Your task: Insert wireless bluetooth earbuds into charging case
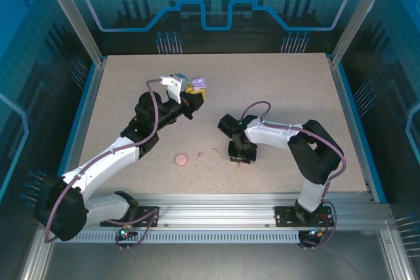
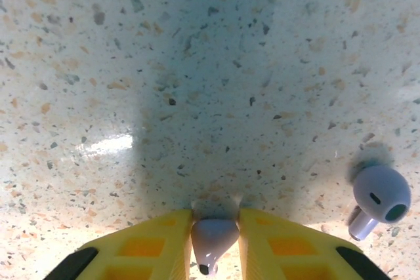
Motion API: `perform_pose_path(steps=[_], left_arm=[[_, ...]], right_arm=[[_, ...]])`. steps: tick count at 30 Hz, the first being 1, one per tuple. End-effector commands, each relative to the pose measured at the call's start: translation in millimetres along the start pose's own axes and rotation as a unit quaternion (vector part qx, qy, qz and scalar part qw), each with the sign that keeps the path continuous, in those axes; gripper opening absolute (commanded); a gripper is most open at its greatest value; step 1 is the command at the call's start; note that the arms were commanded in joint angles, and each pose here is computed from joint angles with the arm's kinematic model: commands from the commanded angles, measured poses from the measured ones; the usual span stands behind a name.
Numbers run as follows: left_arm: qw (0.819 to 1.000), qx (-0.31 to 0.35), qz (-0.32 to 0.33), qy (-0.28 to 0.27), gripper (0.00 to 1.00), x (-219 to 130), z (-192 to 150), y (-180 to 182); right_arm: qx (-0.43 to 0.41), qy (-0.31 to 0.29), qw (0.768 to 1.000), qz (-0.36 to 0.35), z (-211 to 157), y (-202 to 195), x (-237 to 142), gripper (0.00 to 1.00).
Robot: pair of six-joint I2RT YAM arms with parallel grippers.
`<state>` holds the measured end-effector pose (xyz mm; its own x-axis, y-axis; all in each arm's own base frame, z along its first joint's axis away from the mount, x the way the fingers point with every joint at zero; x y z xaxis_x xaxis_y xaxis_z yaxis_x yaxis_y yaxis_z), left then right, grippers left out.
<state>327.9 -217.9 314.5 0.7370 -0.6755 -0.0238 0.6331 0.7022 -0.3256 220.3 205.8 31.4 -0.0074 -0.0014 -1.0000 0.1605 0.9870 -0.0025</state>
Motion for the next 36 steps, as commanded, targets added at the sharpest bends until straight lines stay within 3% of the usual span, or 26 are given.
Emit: perform_pose_path(steps=[1,10,20,36], left_arm=[[1.0,0.016,-0.007,-0.024,0.0,-5.1,12.3,-8.1],[1.0,0.014,-0.015,-0.023,0.0,-3.9,10.4,-11.7],[0.998,0.026,-0.032,-0.039,0.0,-5.4,11.0,-16.2],[0.986,0.119,-0.076,-0.088,0.0,-6.0,5.8,-35.7]], right_arm=[[0.004,0.003,1.0,-0.018,0.6,-12.5,12.2,0.22],[-0.038,-0.025,0.999,0.018,6.9,-2.8,4.3,0.11],[-0.089,-0.104,0.987,0.084,19.3,10.0,-33.6,0.08],[-0.138,-0.277,0.932,0.191,53.5,6.7,-181.8,0.1]])
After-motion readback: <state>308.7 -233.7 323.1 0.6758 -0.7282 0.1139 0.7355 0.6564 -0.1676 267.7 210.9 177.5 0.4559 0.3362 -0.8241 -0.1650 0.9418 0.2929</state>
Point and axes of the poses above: each hand's point on the last joint's axis, 136 mm out from that joint toward the fingers, its own x axis out along the fingers, its own y axis along the line the jaws close on, z = x × y, the point moved 2 cm from there along -x, back along the fingers, and after that the axes turned 3 degrees about -x, right-handed, at the moved point
